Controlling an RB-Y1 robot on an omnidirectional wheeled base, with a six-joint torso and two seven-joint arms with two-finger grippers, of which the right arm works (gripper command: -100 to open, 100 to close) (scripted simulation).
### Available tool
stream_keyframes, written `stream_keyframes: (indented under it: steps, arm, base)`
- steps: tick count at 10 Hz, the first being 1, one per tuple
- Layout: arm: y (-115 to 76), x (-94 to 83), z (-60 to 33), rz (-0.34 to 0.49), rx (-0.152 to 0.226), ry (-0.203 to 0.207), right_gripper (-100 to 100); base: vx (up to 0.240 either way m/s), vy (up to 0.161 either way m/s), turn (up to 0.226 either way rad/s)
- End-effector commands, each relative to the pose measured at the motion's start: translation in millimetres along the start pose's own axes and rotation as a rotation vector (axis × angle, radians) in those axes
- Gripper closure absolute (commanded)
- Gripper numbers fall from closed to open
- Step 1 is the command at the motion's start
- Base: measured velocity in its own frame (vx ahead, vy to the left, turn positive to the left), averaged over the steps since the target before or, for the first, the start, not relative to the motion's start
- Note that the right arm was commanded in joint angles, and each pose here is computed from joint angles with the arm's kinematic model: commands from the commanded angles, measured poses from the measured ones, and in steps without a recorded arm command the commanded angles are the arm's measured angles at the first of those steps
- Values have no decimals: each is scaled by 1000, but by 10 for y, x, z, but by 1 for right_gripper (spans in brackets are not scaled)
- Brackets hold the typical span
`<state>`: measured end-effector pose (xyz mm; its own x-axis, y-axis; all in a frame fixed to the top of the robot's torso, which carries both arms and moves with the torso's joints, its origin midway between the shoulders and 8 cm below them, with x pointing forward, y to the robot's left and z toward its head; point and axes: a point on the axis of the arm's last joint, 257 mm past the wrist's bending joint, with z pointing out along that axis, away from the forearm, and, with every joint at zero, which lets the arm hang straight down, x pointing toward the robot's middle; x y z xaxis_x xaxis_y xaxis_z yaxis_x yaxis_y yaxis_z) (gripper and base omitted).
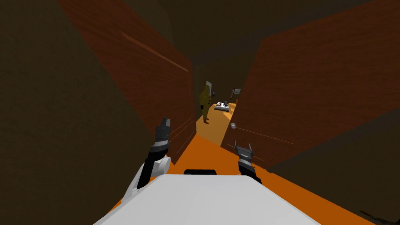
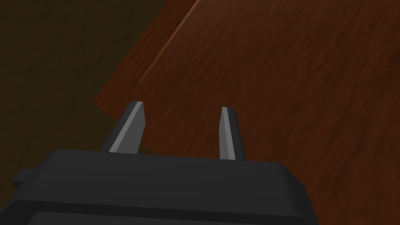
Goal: Pull the door open
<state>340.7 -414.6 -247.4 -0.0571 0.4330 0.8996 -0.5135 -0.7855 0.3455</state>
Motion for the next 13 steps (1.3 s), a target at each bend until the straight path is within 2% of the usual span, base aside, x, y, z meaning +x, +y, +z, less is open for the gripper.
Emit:
stream_keyframes:
  steps: [1, 7, 12, 13]
  arm:
    - [103, -167, -73, 38, -20, -35, -100]
    - [428, -766, -336, 146, -105, -153, -100]
    - [718, -1165, -578, 211, -186, -229, -100]
    - [830, -1295, -673, 231, -218, -253, -100]
  base:
    - [92, -58, 207]
    - [71, -70, 198]
    - [62, -74, 186]
    - [71, -99, 298]
